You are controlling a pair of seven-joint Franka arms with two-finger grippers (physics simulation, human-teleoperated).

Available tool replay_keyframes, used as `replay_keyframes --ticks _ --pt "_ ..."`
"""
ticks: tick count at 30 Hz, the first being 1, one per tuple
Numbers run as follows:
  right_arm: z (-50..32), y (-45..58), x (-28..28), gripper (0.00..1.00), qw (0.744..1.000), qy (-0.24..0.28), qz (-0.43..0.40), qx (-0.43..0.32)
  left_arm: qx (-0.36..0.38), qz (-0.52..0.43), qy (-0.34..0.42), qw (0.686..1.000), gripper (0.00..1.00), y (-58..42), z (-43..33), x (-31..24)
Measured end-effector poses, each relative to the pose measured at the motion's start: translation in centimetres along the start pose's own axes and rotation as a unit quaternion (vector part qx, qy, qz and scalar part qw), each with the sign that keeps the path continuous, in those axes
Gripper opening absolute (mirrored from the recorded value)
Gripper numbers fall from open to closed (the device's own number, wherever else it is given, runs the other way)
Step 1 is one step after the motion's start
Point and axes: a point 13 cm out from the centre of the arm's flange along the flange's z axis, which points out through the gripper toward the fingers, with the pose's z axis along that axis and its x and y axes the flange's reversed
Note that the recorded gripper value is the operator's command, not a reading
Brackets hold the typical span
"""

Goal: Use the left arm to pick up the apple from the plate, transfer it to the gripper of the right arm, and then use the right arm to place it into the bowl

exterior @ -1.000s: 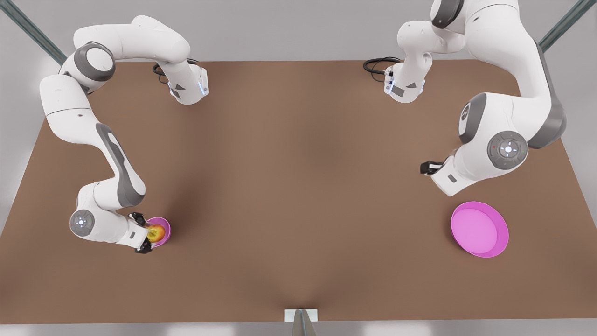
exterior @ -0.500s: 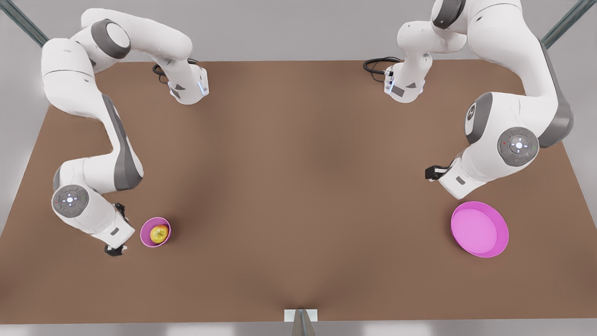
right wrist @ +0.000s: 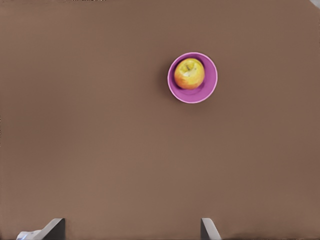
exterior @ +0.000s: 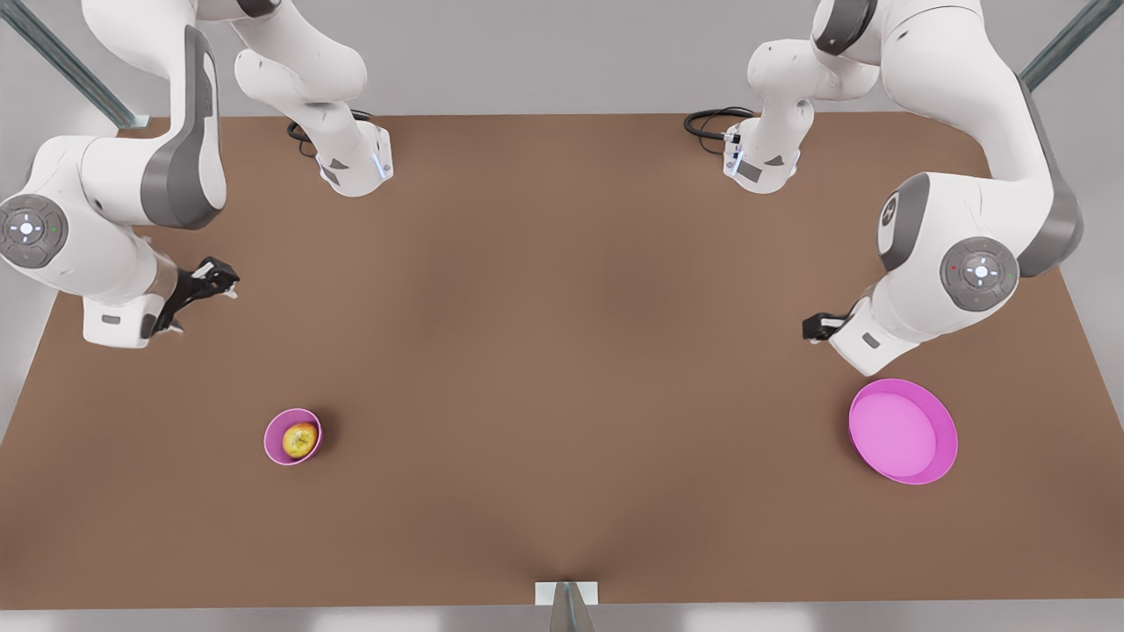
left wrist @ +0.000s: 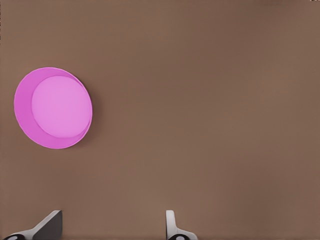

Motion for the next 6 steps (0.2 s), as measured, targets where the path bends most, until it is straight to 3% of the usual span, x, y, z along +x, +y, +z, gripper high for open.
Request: replay_keyframes --ticks 6 --pt "-0.02 0.07 0.69 1.00 0.995 0.004 0.095 -0.008 -0.001 0.000 0.002 1.000 1.00 -0.02 0.03 0.12"
